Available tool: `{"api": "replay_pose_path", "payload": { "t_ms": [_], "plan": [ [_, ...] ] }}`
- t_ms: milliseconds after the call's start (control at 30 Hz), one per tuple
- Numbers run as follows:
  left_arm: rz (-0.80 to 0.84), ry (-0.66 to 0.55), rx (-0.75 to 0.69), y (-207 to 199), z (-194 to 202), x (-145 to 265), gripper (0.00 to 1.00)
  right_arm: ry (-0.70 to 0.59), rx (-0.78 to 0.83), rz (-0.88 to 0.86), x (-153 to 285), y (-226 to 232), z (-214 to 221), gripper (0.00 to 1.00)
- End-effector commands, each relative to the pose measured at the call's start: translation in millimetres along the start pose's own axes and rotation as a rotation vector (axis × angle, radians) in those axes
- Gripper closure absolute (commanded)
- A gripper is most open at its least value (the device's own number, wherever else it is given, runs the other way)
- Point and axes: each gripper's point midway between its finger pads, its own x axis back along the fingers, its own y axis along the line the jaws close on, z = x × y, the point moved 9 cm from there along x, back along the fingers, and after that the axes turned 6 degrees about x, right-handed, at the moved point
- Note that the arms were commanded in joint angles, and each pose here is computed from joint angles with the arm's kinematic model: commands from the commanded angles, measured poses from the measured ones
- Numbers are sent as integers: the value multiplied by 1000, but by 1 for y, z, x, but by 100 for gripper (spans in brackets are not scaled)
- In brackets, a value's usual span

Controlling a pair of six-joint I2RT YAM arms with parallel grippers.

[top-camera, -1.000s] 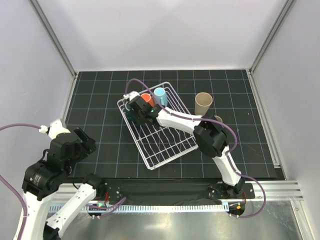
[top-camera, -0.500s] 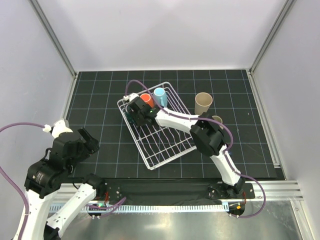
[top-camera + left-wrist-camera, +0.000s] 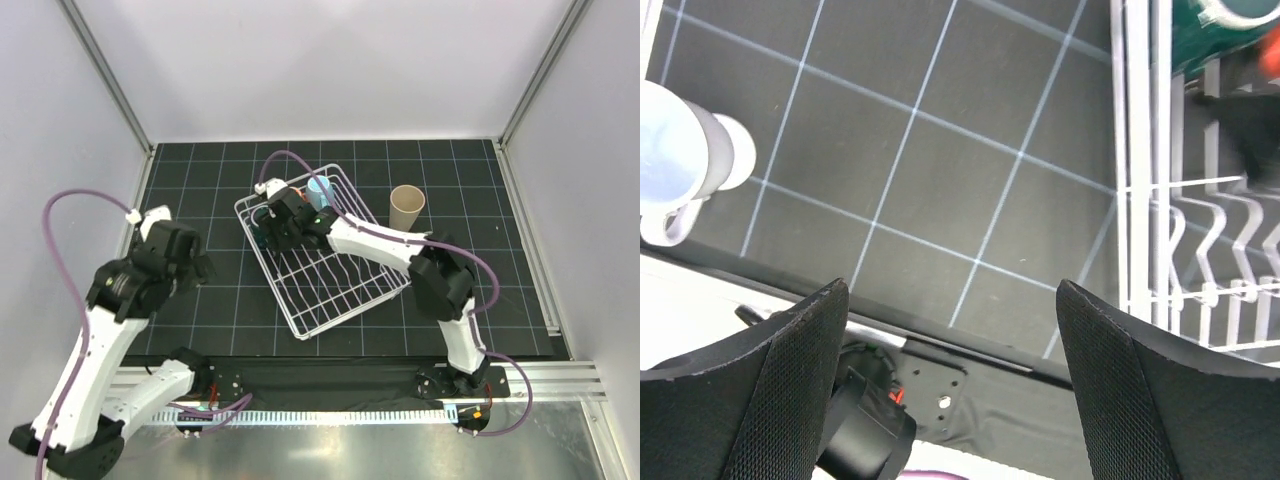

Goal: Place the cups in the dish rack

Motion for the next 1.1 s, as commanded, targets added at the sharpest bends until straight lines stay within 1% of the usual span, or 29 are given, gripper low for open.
{"api": "replay_pose_path", "payload": {
  "t_ms": [0,33,67,100,133,167,200,233,267,300,367,400,467,533,567,600,633,667,700,733,800,833,967,1067],
  "plan": [
    [-76,40,-74,-8,-6,-12,18,-117,-40,12,56,-8,-29,32],
    [-99,49,-70,-9,-6,-17,18,-102,-41,20,61,-10,-20,32],
    [-130,56,-48,-11,-7,-23,18,-135,-50,19,79,-12,-25,31],
    [-137,49,-29,-12,-9,-28,18,-139,-52,28,86,-14,-22,31],
    [-160,63,6,-9,-11,-34,18,-122,-54,36,91,-17,-11,31],
    [-155,67,10,-7,-13,-38,18,-120,-67,41,98,-19,-7,31],
    [-142,80,26,-6,-15,-43,18,-149,-85,36,116,-21,-10,31],
    [-139,83,53,-4,-17,-52,18,-129,-103,38,120,-25,0,31],
    [-156,104,104,4,-21,-58,18,-120,-137,30,127,-25,5,31],
    [-182,120,109,9,-24,-65,18,-136,-149,4,143,-27,12,31],
    [-237,126,139,18,-27,-71,18,-161,-166,-22,157,-27,19,31],
    [-277,119,192,29,-31,-75,19,-171,-172,-31,162,-28,24,31],
    [-298,118,248,40,-30,-81,18,-193,-176,-43,179,-30,35,31],
    [-329,118,336,55,-30,-84,19,-212,-185,-58,194,-33,44,31],
    [-337,123,368,61,-30,-88,20,-218,-192,-65,198,-34,47,31],
    [-354,143,440,73,-27,-92,23,-218,-198,-79,201,-34,53,31],
    [-351,143,460,77,-28,-95,24,-255,-207,-103,213,-34,52,31],
    [-358,150,472,79,-28,-97,26,-288,-213,-139,220,-32,51,31],
    [-359,138,480,79,-31,-98,27,-292,-218,-152,221,-31,57,31],
    [-366,120,507,79,-32,-100,27,-346,-230,-183,232,-30,54,31],
    [-382,65,526,82,-39,-103,27,-367,-236,-191,236,-31,59,31],
    [-388,54,522,82,-41,-105,27,-388,-233,-228,244,-29,58,31],
    [-427,25,481,89,-46,-113,28,-394,-225,-213,251,-32,63,31],
    [-463,-35,445,96,-47,-117,27,-395,-221,-161,255,-38,67,31]
  ]
}}
